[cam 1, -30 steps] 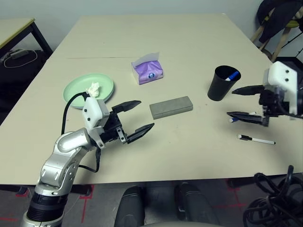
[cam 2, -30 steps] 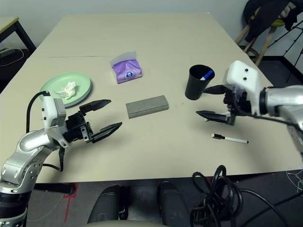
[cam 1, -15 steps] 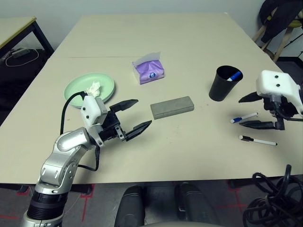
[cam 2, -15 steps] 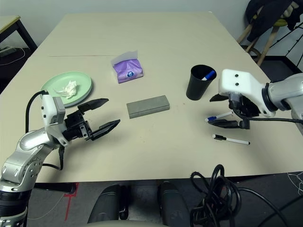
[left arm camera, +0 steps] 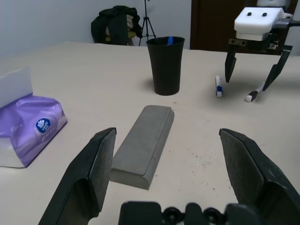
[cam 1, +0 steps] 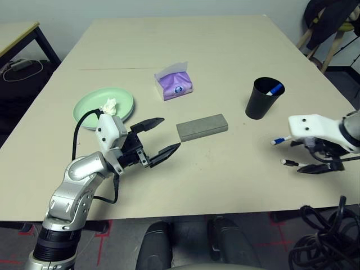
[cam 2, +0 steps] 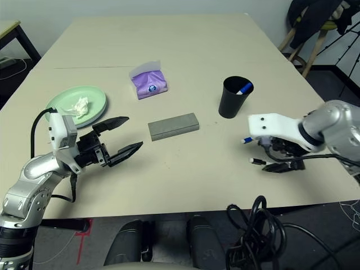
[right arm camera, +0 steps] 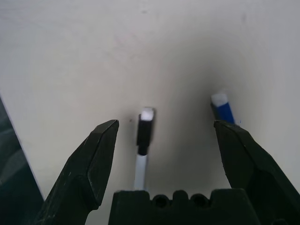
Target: Organize and tidy the items on the table.
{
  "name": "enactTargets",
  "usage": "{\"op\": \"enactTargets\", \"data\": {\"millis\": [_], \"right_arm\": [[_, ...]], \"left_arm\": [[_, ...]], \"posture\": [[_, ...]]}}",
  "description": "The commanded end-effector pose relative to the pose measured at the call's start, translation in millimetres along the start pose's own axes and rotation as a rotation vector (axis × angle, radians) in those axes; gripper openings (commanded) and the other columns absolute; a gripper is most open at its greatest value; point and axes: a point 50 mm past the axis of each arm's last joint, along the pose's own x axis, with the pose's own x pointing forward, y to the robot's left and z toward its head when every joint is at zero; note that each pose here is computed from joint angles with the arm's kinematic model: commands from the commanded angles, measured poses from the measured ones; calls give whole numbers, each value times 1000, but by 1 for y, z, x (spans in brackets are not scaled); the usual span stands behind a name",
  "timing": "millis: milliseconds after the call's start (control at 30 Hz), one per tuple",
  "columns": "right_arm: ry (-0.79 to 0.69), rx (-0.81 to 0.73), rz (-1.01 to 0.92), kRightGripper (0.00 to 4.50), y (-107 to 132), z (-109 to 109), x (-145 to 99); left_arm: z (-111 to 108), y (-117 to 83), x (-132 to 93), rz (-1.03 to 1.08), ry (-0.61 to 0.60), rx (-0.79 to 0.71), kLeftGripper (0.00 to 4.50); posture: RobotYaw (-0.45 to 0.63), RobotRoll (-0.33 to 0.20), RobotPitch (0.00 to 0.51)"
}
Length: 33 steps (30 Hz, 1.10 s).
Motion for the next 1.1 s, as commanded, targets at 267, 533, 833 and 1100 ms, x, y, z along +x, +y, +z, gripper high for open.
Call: {"op": "enactTargets", "data": {"millis": [267,533,833,1100], "right_arm": [[43,-106,85,4500,-4,5,4],[96,-158,118,4500,0,1,6],[126,-167,136,4500,7,-2,15],[109,-56,126,4500,17,2,27]], "left_arm": [[-2,-5,-2,7,14,-7,4451],[-1,-4,0,-1,12,-7,4451],[1,-4,2,-12,13,-7,4451],[3,-5,4,-18,14,-8,4451]], "posture": [[20,0,130],[9,0,134],[2,0,146],[-2,0,149]]}}
